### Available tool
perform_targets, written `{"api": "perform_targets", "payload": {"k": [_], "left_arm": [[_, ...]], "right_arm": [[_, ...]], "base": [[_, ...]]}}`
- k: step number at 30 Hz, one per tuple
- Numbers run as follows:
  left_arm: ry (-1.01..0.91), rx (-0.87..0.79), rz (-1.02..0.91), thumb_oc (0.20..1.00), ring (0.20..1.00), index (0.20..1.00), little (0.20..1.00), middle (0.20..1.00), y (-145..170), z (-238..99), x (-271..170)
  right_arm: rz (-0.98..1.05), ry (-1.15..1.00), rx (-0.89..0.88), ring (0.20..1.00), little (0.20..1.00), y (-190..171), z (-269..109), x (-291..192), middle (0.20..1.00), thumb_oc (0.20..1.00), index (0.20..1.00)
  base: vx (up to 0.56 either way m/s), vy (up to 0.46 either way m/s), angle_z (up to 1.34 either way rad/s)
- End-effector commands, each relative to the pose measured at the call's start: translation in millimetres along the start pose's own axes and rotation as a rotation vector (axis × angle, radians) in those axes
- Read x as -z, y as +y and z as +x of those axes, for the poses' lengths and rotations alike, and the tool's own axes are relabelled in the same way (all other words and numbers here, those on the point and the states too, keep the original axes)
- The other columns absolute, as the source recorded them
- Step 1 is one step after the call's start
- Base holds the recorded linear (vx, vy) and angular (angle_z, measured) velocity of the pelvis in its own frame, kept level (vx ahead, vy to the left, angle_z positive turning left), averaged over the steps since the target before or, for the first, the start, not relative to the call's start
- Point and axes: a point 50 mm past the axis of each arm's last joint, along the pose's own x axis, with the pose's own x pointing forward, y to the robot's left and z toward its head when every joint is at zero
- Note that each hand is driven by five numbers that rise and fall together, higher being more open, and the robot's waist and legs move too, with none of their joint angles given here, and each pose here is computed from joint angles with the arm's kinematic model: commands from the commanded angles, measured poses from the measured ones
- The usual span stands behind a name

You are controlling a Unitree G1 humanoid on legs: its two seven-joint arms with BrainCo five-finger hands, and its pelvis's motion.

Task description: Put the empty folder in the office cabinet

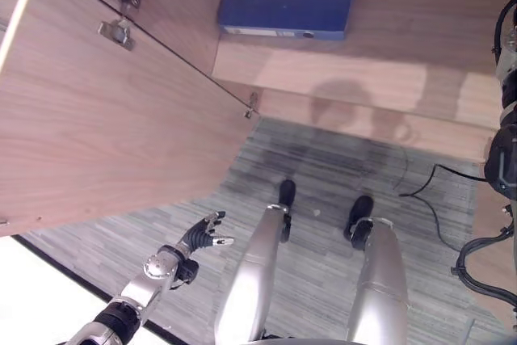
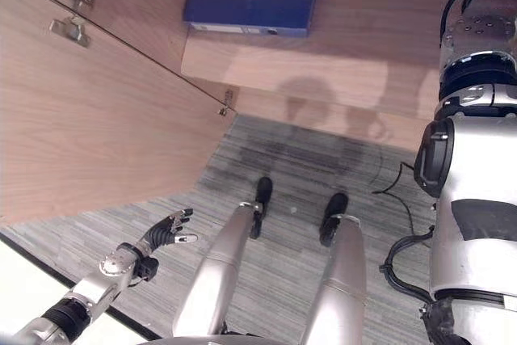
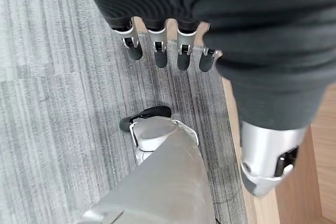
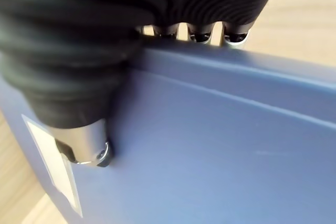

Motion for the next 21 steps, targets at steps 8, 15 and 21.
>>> {"api": "perform_targets", "payload": {"k": [8,15,21], "left_arm": [[-0.079,-0.138,-0.037,1.000,1.000,1.000,1.000,1.000,31,-9,-15],[-0.036,-0.177,-0.008,1.000,1.000,1.000,1.000,1.000,31,-11,-6],[-0.002,-0.203,0.026,1.000,1.000,1.000,1.000,1.000,32,-17,3]], "right_arm": [[-0.026,0.011,-0.022,0.200,0.200,2,-6,12,0.200,0.200,0.200],[-0.094,0.077,0.193,0.200,0.200,-25,-7,29,0.200,0.200,0.200],[-0.241,0.145,0.281,0.200,0.200,-42,-15,50,0.200,0.200,0.200]], "base": [[0.00,-0.006,0.04],[0.01,-0.028,0.04],[-0.01,-0.011,0.00]]}}
